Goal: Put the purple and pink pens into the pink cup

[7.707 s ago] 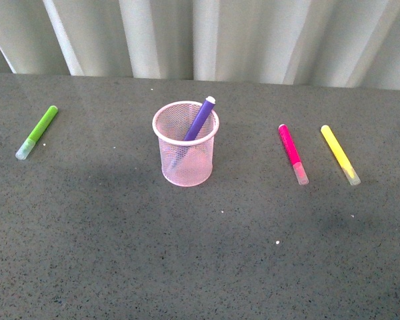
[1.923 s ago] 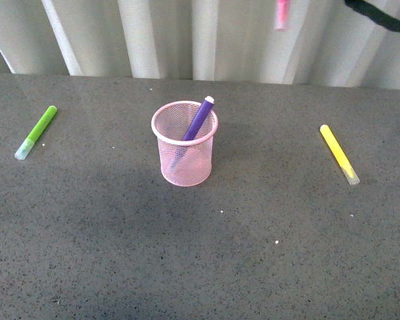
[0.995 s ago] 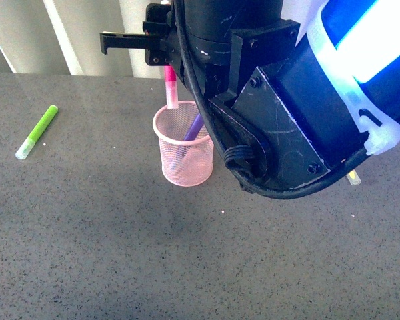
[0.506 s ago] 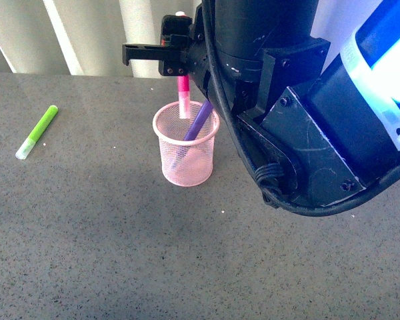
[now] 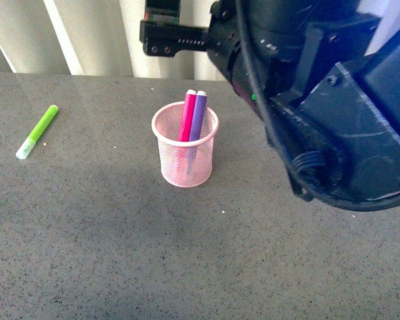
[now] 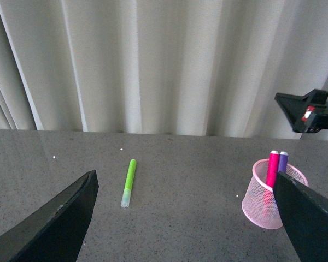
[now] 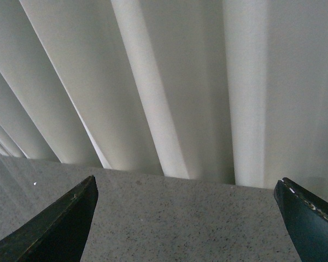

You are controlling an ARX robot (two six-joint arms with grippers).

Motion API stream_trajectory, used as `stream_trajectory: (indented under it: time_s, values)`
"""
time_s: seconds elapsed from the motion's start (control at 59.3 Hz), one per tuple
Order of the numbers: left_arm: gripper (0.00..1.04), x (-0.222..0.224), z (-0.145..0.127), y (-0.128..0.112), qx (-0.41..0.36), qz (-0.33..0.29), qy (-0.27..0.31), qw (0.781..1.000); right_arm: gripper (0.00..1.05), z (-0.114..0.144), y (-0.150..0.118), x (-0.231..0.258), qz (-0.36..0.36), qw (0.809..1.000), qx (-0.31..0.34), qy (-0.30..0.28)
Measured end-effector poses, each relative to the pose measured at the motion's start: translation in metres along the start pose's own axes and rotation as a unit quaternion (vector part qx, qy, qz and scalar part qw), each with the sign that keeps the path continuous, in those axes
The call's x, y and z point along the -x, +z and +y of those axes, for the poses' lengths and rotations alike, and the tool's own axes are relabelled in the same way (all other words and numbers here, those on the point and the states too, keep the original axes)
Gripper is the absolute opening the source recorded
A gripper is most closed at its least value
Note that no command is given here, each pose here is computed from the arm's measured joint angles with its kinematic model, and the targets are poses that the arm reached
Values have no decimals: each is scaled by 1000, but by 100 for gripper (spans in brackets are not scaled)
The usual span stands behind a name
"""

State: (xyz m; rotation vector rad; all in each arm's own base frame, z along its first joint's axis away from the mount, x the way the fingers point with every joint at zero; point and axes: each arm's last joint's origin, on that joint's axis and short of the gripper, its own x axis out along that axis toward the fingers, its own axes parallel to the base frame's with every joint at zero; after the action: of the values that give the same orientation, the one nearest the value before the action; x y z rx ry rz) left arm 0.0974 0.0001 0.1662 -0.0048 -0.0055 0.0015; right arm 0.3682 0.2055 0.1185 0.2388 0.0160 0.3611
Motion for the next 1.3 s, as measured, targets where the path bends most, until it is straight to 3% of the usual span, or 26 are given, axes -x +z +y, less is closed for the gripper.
stream_trajectory:
  time_s: [0.236, 0.422, 0.472, 0.54, 0.691, 0.793, 1.197, 1.299]
  values:
    - [98, 0, 0, 0, 0, 0, 0, 1000, 98, -21, 75, 53, -46, 998, 30, -41]
    - [98, 0, 0, 0, 0, 0, 0, 1000, 98, -31, 127, 150, -72, 992, 100, -28]
    - [98, 0, 0, 0, 0, 0, 0, 1000, 98, -39, 134, 189, -61, 992, 112, -17]
    - [98, 0, 0, 0, 0, 0, 0, 1000, 98, -55, 137, 230, -57, 991, 117, -43]
    - [98, 0, 0, 0, 0, 0, 0, 1000, 97, -76, 134, 269, -63, 985, 125, -104]
    - [98, 0, 0, 0, 0, 0, 0, 1000, 78, -85, 125, 280, -17, 977, 117, -175]
    - [98, 0, 0, 0, 0, 0, 0, 1000, 6, -86, 99, 297, -6, 977, 116, -178]
    - [98, 0, 0, 0, 0, 0, 0, 1000, 3, -86, 95, 300, -7, 977, 118, -178]
